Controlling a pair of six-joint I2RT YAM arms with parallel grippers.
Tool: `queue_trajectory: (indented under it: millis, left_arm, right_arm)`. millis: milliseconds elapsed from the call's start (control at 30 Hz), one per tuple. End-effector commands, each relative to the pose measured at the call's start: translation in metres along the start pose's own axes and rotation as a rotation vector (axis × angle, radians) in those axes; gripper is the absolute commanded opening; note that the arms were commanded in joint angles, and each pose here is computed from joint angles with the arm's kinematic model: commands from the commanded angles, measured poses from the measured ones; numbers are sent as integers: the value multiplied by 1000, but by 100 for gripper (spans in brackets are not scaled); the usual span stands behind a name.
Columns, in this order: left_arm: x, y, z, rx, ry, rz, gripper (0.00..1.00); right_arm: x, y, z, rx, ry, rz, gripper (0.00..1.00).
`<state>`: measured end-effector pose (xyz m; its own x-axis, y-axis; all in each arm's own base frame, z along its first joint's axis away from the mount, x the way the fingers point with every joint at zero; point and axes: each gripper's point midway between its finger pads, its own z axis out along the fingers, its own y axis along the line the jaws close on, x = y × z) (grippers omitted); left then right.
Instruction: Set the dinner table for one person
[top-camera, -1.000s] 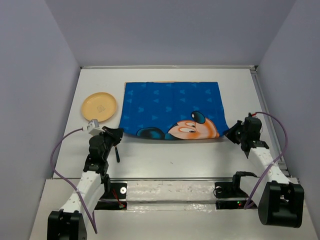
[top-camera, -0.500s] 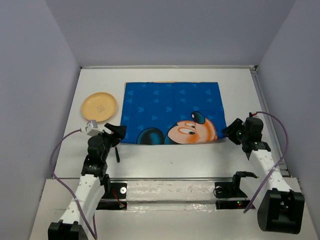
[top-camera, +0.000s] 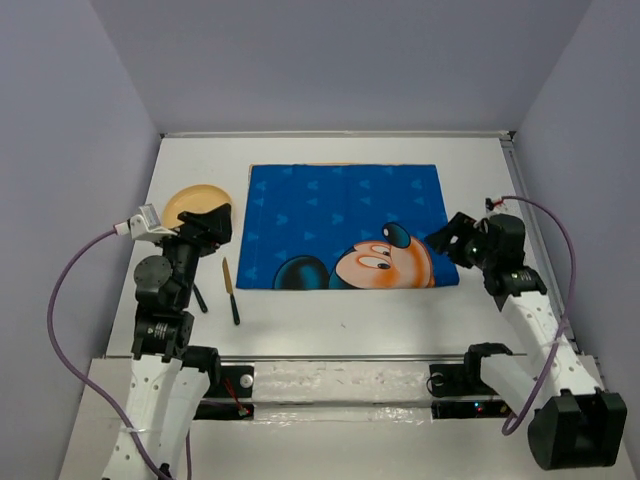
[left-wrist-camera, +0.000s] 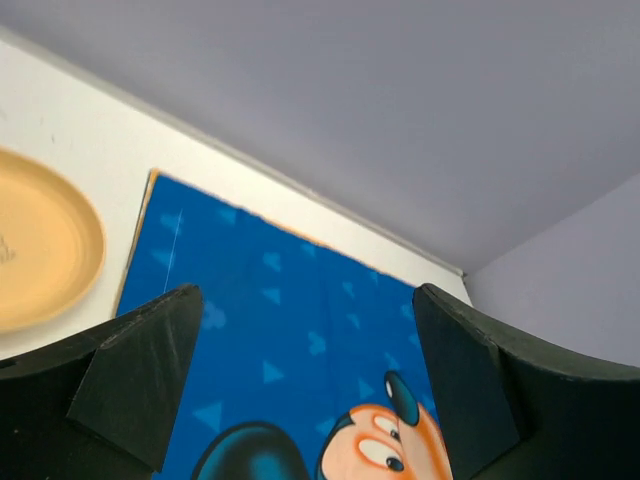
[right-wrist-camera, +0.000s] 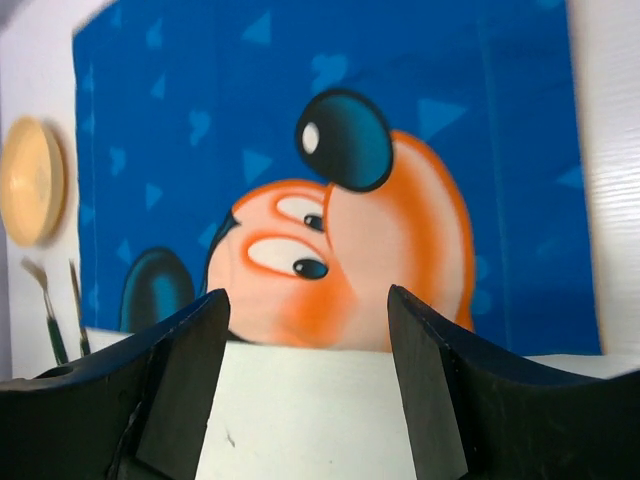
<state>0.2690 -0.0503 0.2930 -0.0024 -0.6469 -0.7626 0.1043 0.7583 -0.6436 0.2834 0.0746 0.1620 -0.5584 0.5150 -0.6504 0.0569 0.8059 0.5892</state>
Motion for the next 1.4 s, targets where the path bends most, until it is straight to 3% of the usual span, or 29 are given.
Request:
queue_trajectory:
  millis: [0, 167, 233, 400, 433, 467, 567, 633, 667, 700, 833, 933, 1000, 1067, 1367]
  left_arm:
    - [-49, -43, -7, 87, -63, 170, 99]
    - [-63, -58, -13, 121, -36, 325, 99]
    - [-67, -59, -18, 122, -48, 371, 99]
    - [-59, -41, -17, 69, -75, 382, 99]
    - [-63, -40, -16, 57, -100, 382, 99]
    - [-63, -41, -15, 61, -113, 383, 99]
    - [-56, -39, -12, 59, -122, 389, 99]
    - [-48, -37, -12, 60, -115, 389, 99]
    - [-47, -35, -12, 46, -116, 392, 99]
    - [-46, -35, -13, 46, -111, 393, 99]
    - [-50, -45, -24, 82, -136, 388, 99]
    - [-53, -48, -31, 95, -150, 373, 99]
    - [-54, -52, -33, 109, -153, 365, 99]
    - [-55, -56, -36, 127, -160, 358, 99]
    - [-66, -72, -52, 201, -201, 335, 99]
  right_arm:
    - [8, 63, 16, -154, 54, -100, 67]
    - [44, 136, 52, -248, 140, -182, 17]
    - [48, 177, 60, -308, 146, -219, 16]
    - [85, 240, 124, -349, 208, -232, 23]
    - [77, 273, 128, -402, 182, -211, 27]
    - [97, 263, 142, -368, 223, -211, 30]
    - [93, 325, 175, -443, 204, -172, 40]
    - [116, 327, 211, -418, 237, -163, 45]
    - [101, 353, 215, -457, 207, -134, 48]
    - [126, 340, 227, -427, 260, -137, 49]
    - [127, 386, 254, -519, 253, -90, 49]
    - [139, 394, 276, -540, 275, -38, 50]
    - [171, 383, 295, -507, 334, -13, 51]
    - [177, 407, 290, -553, 335, 5, 53]
    - [223, 391, 326, -520, 362, 74, 58]
